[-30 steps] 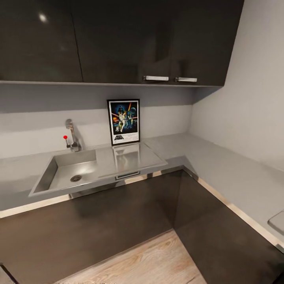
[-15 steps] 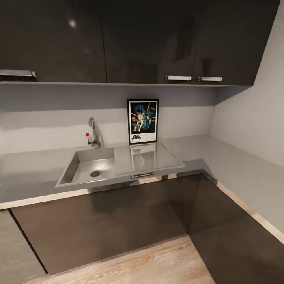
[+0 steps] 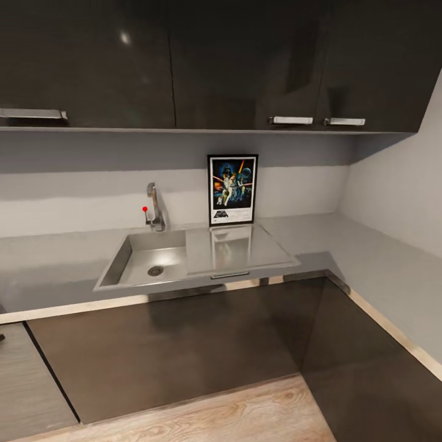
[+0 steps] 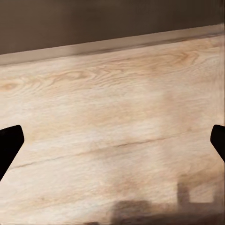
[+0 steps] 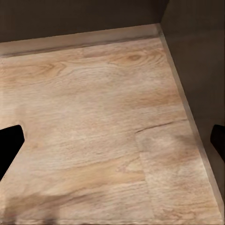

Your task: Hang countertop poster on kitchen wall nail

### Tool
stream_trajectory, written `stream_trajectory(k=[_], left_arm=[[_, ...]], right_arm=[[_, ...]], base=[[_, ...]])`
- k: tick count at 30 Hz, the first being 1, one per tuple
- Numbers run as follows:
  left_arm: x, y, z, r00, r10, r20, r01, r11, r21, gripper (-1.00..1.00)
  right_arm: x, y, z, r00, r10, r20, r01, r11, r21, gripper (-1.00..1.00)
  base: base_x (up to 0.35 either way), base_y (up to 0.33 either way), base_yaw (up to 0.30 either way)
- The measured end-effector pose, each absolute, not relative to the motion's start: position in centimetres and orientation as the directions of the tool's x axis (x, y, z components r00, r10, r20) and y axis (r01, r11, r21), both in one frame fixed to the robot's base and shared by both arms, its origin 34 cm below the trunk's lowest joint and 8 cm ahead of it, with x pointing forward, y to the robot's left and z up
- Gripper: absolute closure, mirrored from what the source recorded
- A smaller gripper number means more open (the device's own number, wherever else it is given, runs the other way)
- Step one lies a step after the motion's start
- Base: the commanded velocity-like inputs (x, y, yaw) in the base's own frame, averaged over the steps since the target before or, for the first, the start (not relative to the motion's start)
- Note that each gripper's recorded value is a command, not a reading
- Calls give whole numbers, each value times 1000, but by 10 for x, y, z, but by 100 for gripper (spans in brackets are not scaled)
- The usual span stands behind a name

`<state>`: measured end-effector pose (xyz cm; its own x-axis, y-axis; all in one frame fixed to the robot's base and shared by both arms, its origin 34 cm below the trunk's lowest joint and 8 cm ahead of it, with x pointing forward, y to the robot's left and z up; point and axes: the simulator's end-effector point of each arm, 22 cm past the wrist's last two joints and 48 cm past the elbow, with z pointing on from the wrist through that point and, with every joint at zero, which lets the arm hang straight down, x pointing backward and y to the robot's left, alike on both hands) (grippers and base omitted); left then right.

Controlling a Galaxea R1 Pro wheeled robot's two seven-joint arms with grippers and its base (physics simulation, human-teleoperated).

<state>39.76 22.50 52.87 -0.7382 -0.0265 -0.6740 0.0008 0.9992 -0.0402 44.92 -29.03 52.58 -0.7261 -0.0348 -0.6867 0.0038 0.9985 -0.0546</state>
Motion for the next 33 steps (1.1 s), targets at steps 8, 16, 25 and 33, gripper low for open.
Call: stream_trajectory(k=[8,16,25,33], left_arm=[[378,204,518,-766,-45,-641,-1,998,-69,-100],[360,203,507,-794,-43,-606,-1,998,-70,-100],[339,202,496,-824,-41,-566,-1,998,-70,-100],[330,207,495,-820,-39,-571,-4,998,-64,-100]], right_arm=[[430,-289,514,-754,-27,-656,8,999,-50,-100],[411,-289,504,-783,-25,-621,8,999,-50,-100],[390,-290,493,-814,-23,-581,8,999,-50,-100],[396,-300,496,-801,-39,-597,2,998,-68,-100]], base=[[0,0,0],[0,0,0],[0,0,0],[0,0,0]])
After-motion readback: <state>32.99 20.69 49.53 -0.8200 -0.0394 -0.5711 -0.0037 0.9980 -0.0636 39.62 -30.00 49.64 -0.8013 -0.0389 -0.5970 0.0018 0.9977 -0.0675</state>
